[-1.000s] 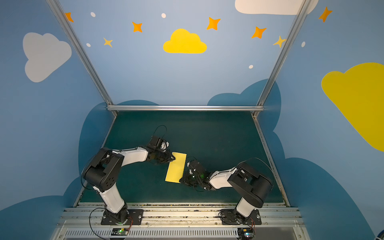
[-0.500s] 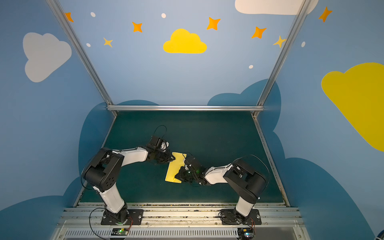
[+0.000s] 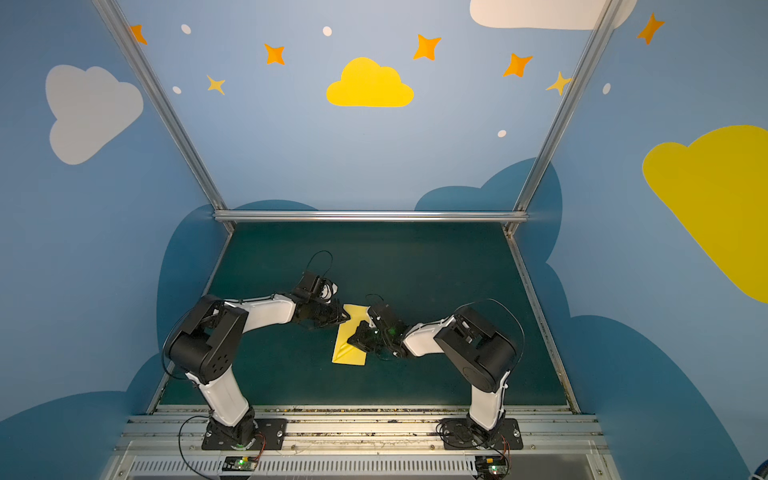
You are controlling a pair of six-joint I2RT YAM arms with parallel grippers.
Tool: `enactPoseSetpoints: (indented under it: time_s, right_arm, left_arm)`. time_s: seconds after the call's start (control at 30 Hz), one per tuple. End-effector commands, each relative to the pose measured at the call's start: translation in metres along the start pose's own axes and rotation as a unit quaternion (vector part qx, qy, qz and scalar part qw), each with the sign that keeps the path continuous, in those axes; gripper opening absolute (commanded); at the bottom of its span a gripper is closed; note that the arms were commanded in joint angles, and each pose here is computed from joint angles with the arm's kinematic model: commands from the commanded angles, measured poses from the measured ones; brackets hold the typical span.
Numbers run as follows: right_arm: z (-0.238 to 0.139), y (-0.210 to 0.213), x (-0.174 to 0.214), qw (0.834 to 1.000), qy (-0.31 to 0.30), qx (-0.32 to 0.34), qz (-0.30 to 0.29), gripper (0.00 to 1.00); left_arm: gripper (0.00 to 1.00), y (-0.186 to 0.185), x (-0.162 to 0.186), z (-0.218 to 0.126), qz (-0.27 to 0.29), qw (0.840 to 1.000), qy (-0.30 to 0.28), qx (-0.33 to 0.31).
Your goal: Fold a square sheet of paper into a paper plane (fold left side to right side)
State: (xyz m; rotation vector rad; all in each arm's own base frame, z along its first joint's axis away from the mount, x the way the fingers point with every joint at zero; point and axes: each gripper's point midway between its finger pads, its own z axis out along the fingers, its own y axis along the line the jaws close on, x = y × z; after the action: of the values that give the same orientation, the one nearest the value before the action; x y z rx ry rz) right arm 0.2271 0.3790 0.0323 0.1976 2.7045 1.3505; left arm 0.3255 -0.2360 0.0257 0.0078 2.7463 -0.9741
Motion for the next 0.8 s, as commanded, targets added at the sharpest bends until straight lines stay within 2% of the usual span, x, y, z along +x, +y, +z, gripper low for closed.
enactPoseSetpoints:
  time_s: [0.0,0.77]
  right_arm:
    - [0.005,0.005,-0.003,1.000,0.005,-0.009,0.000,0.00]
    - [0.019,0.001,-0.013,1.000,0.013,-0.012,0.009,0.00]
  left_arm:
    - [0.22,0.011,0.010,0.002,-0.006,1.000,0.011,-0.017]
    - [0.21,0.010,0.010,0.001,-0.008,1.000,0.010,-0.015]
